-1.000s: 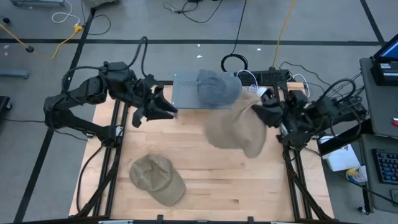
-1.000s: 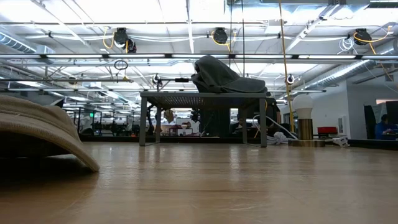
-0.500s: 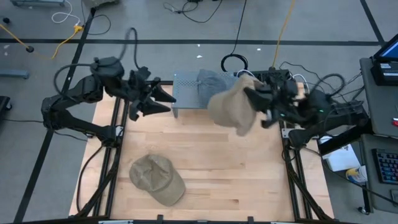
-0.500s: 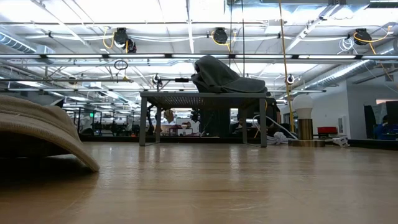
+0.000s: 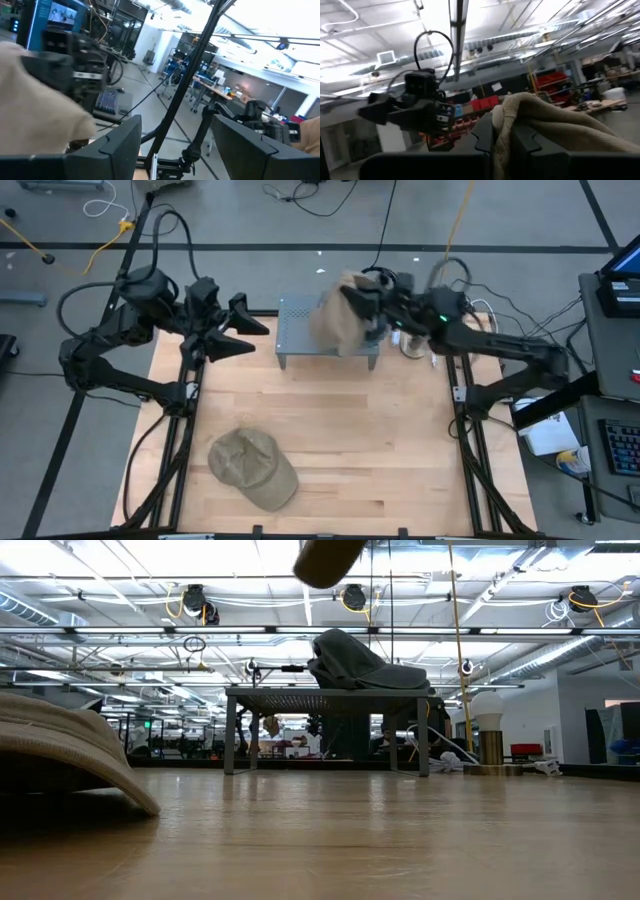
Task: Pick & Place hat
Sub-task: Put the top brown cap on the shelf
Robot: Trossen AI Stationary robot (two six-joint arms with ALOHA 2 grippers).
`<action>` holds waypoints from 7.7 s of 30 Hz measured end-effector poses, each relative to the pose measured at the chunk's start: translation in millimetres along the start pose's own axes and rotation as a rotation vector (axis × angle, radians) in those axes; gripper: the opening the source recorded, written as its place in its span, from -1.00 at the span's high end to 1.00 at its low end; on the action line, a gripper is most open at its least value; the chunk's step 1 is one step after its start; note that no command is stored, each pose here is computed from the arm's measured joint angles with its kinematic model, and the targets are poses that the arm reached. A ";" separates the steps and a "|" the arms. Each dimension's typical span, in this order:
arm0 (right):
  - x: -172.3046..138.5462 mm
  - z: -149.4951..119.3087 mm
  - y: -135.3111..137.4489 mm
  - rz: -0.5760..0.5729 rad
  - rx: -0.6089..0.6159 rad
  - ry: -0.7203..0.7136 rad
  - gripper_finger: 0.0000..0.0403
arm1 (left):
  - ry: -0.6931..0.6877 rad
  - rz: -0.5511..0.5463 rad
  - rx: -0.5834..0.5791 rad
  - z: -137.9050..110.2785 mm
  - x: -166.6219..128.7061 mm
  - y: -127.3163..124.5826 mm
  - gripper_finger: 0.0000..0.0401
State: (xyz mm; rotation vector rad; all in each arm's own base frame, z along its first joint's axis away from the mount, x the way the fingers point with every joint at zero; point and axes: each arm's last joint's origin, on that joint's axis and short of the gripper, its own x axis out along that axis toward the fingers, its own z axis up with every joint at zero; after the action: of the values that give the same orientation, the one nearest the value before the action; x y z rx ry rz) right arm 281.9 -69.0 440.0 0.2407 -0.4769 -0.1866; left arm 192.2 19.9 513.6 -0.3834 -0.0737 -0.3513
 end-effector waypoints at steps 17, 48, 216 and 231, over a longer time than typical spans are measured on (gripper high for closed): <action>114.5 -68.6 -98.1 0.011 0.064 0.195 0.93 | 0.004 0.002 0.009 -0.4 0.3 0.4 -0.26; 92.3 -109.7 -127.6 -0.326 0.199 0.634 0.93 | 0.006 0.003 0.023 -0.7 0.6 0.7 -0.26; -56.8 108.6 0.3 -0.057 -0.706 0.611 0.01 | 0.062 1.903 -0.541 -75.6 -61.6 161.1 0.91; -54.2 114.2 2.1 -0.062 -0.704 0.544 0.01 | -0.299 1.796 -0.617 -99.9 13.5 178.0 0.91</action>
State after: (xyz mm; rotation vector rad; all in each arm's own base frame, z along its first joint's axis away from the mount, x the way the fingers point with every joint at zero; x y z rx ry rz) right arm 180.8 -75.5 515.6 -0.3815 0.1522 -0.3251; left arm 267.4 132.2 360.1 -0.9444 0.1076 1.4988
